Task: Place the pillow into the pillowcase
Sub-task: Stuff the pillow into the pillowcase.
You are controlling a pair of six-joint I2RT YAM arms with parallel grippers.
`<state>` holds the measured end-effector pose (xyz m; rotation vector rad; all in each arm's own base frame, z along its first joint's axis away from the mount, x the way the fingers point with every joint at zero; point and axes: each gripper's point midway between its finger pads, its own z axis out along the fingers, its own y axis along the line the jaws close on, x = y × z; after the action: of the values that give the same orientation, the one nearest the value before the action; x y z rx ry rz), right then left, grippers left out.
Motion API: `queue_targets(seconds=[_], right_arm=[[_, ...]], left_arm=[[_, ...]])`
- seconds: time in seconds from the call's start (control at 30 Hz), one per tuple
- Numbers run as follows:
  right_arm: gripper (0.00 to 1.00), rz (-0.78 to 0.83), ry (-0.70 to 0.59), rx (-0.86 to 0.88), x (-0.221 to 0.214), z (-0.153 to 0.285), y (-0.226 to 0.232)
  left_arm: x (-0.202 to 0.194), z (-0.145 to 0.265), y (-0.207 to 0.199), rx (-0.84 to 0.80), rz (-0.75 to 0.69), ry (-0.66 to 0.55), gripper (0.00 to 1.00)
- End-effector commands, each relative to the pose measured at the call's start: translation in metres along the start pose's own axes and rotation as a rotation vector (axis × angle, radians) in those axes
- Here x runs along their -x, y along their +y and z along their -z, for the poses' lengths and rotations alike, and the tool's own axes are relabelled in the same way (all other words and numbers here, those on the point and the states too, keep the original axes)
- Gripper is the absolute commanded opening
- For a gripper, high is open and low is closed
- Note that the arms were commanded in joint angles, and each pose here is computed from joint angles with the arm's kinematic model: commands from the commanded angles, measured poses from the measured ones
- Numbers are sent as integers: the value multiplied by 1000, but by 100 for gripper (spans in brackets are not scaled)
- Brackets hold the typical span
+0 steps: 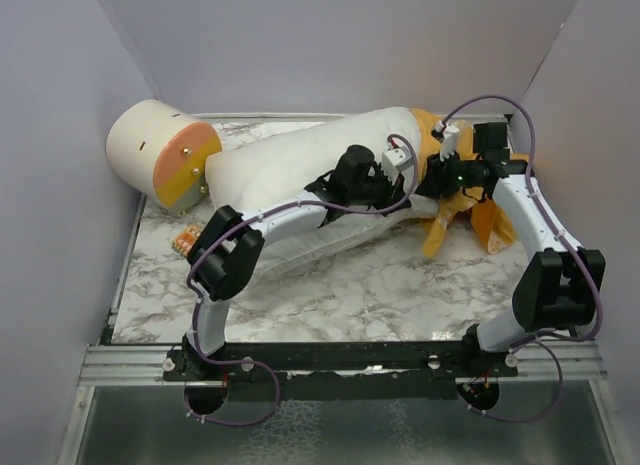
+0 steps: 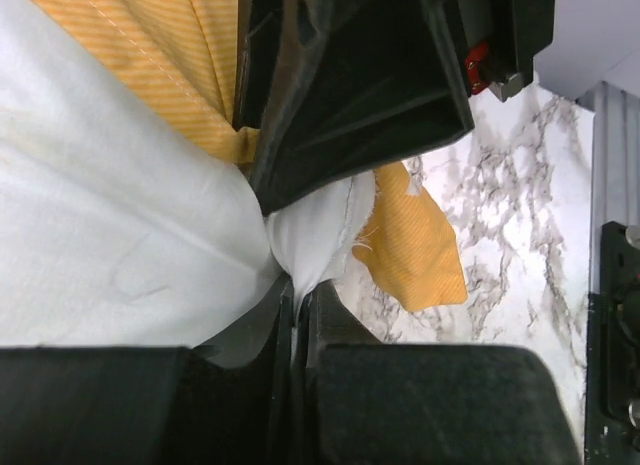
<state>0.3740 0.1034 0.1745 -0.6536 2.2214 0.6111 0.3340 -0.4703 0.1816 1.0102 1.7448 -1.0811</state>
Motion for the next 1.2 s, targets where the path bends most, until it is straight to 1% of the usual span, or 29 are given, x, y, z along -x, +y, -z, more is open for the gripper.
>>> queue_targets(seconds=[0.0,0.03,0.1,0.2,0.33,0.47,0.57,0.7,0.77,0.8,0.9,0.97,1.0,1.1,1.17], right_arm=[[33,116,-72,44,28,17,13],[41,136,-92,61,36,24,19],[52,171,-143,70,52,42,28],[65,189,-202,51,64,71,32],[71,169,-241,20,59,105,25],[73,140,-268,-46,46,135,12],[73,117,-260,-72,28,148,11],[73,64,-231,-74,1,145,15],[72,17,-234,-55,-13,134,16],[74,4,-244,-43,-19,128,16],[86,13,-297,-75,-28,109,-1],[96,62,-349,-95,-29,100,-10],[99,84,-385,-96,-28,97,-12],[100,125,-495,-50,-29,83,-8],[100,140,-559,-70,-29,76,-14]], left_arm=[[100,34,-49,-168,-69,-263,0],[100,34,-49,-166,-66,-259,0],[95,34,-45,-156,-55,-244,0],[89,34,-34,-139,-12,-227,0],[90,37,-23,-140,71,-239,0],[100,40,-14,-148,140,-268,0],[109,43,-10,-157,175,-299,0],[118,45,-3,-167,222,-335,0],[121,44,-1,-181,254,-351,0],[124,44,0,-189,263,-359,0],[129,40,-1,-221,286,-372,0],[132,39,-1,-239,298,-375,0],[133,39,-2,-248,300,-377,0],[139,41,0,-262,311,-391,0],[141,41,0,-273,318,-396,0]])
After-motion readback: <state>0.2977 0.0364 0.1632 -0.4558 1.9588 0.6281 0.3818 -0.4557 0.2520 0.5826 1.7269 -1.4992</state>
